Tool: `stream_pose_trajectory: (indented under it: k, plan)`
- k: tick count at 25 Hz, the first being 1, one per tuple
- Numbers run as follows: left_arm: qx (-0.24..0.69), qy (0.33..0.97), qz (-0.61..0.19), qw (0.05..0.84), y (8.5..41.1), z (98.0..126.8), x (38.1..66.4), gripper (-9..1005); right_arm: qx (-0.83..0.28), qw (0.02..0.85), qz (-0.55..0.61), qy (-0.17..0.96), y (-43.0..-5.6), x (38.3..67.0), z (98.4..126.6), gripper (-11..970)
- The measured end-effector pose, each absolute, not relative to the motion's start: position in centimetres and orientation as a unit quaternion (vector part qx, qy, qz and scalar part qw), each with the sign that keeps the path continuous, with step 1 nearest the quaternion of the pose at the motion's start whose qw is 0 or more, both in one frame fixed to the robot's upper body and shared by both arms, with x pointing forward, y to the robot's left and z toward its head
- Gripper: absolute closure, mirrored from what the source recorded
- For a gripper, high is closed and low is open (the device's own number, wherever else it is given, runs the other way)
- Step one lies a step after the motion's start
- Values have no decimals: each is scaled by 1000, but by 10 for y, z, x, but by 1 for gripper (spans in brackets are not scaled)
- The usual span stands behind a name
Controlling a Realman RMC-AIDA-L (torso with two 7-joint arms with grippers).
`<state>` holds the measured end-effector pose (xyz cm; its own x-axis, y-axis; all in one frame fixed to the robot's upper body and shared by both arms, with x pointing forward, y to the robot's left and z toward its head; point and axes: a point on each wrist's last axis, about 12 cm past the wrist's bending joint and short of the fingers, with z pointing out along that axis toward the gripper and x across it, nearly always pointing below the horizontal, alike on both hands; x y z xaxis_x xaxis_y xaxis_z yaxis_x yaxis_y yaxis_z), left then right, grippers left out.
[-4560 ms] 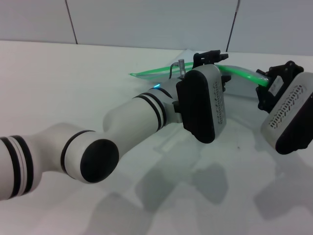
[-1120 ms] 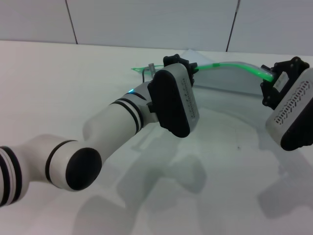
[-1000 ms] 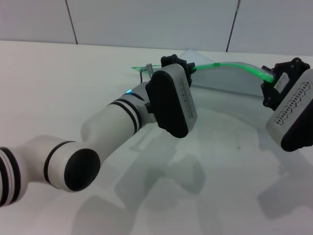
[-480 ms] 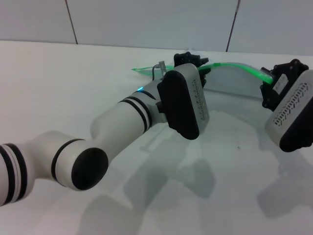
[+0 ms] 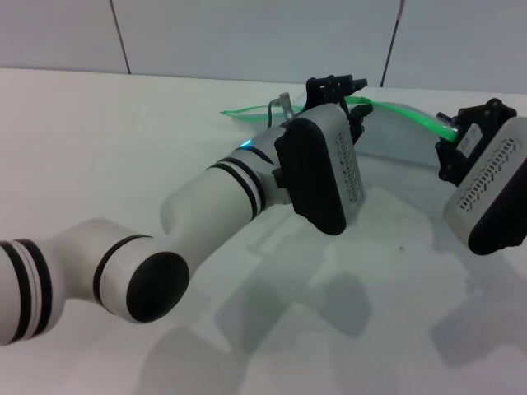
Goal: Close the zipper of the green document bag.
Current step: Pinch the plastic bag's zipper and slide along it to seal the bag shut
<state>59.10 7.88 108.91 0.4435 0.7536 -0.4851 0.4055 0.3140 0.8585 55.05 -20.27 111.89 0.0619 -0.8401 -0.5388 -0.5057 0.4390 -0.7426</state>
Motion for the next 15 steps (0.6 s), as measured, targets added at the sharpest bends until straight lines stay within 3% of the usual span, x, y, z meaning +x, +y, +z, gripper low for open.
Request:
stream_pose_trajectory:
  k: [15]
  plan:
    - [578, 505, 136, 626, 76, 1088, 591, 612, -508, 532, -156, 659, -198, 550, 1123, 886]
